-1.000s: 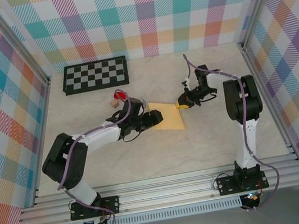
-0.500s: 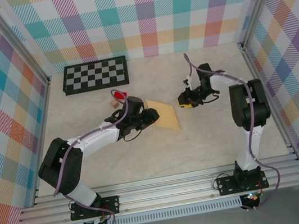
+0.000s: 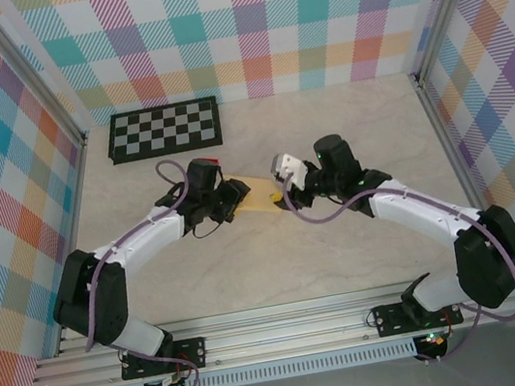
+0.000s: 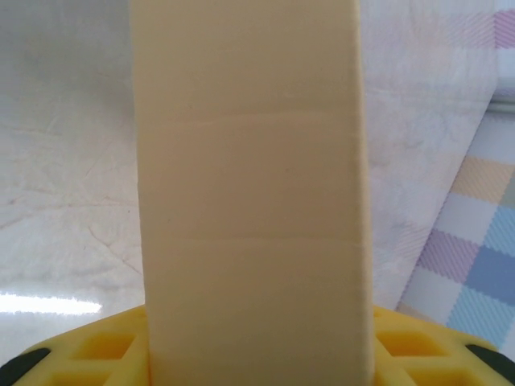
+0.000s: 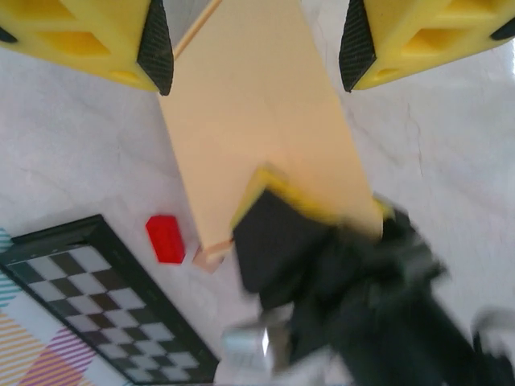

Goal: Fold the paper box

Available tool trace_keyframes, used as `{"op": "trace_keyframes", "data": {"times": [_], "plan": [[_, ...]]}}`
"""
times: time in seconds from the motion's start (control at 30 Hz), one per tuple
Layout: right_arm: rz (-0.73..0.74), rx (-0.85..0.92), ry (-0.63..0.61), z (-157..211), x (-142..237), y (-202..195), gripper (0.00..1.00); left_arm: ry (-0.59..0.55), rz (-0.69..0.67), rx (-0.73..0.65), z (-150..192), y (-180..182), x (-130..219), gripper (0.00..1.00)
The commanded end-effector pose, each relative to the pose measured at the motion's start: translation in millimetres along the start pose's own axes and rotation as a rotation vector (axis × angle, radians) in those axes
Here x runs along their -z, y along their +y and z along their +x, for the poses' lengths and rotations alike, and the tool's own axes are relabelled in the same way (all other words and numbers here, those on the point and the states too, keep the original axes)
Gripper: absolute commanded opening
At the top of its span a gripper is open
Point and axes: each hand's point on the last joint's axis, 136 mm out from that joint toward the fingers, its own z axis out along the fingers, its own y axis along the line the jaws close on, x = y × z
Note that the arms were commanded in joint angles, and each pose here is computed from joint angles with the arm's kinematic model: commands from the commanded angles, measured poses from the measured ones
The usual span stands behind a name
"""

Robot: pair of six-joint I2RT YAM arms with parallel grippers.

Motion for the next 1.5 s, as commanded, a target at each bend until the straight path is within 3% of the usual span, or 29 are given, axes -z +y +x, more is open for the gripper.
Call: {"op": "trace_keyframes", "data": {"times": [0.0,0.3,0.53,0.7,1.07,1.13,1.23,1.47], "plan": [[0.065,0.242,-0.031,-10,-12,-2,0.61,-0.012,0.052,0.113,-5,-14,31,0.48],[0.058,0.334,-0.026,-6,-36,20,0.65,-0.030,0.093,0.189,-9,-13,59,0.41],[0.257,0.433,0.022,-8,-52,-6,0.66,0.004,0.138,0.225,-2,-21,68,0.41],[0.271,0.490,0.030,-11,-57,-2,0.67,-0.001,0.190,0.237,-2,-30,76,0.41],[0.245,0.530,0.077,-7,-51,1,0.49,0.003,0.194,0.231,0,-28,78,0.41],[0.234,0.537,0.087,-7,-49,3,0.48,0.000,0.190,0.217,0,-27,79,0.44],[0.208,0.547,0.109,-4,-45,6,0.45,-0.018,0.141,0.165,0,-20,82,0.56],[0.091,0.500,0.175,5,-20,15,0.38,-0.148,-0.013,-0.087,-13,-2,117,0.74]]}}
